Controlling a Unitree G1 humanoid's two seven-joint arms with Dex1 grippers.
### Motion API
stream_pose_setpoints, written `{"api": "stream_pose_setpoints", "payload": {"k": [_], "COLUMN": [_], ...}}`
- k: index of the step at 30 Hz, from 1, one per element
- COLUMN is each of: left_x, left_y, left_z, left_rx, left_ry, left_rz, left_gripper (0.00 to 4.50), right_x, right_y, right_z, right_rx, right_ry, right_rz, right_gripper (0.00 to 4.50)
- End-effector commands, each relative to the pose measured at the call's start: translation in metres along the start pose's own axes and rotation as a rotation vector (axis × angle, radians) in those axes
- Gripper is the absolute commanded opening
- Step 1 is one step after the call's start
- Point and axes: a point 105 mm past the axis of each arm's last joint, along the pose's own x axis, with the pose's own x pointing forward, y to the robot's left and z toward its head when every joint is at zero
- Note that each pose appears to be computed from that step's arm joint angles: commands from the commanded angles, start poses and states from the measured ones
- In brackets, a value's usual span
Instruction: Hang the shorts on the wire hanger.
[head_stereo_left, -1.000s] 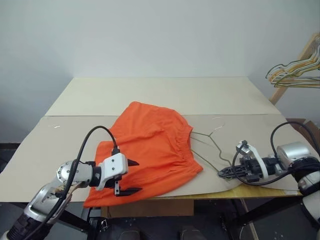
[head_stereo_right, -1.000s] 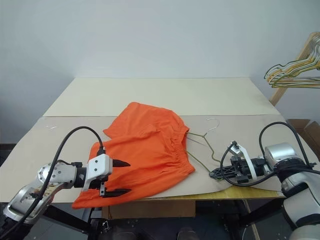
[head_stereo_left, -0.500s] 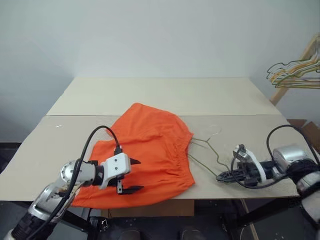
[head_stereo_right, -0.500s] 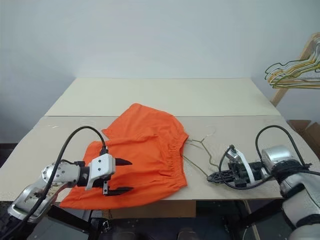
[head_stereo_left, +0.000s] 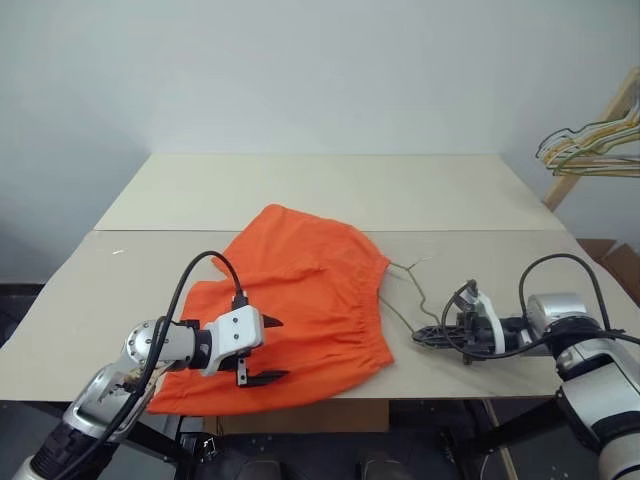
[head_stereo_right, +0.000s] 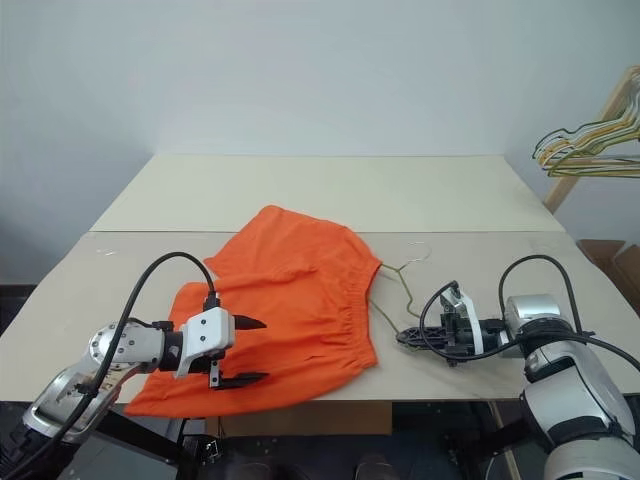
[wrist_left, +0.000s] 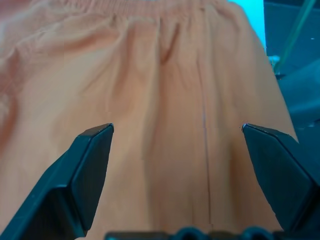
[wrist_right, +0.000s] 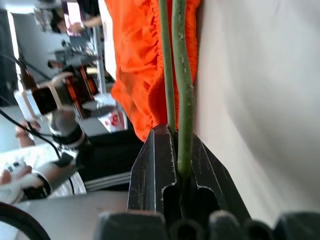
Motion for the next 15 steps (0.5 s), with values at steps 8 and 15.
{"api": "stream_pose_setpoints", "payload": {"k": [8, 15], "left_x": [0.006, 0.011], "left_y": [0.005, 0.011], "left_z": [0.010, 0.013], "left_rx": [0.034, 0.056], "left_ry": [-0.035, -0.046], "left_rz": [0.023, 0.026], "left_gripper": [4.48, 4.48], "right_x": [-0.003, -0.008], "right_y": [0.015, 0.022], "right_z": [0.022, 0.031], "right_rx": [-0.277, -0.386], "right_ry": [-0.110, -0.200], "right_rz": [-0.122, -0.226], "right_gripper": [0.00, 0.00]}}
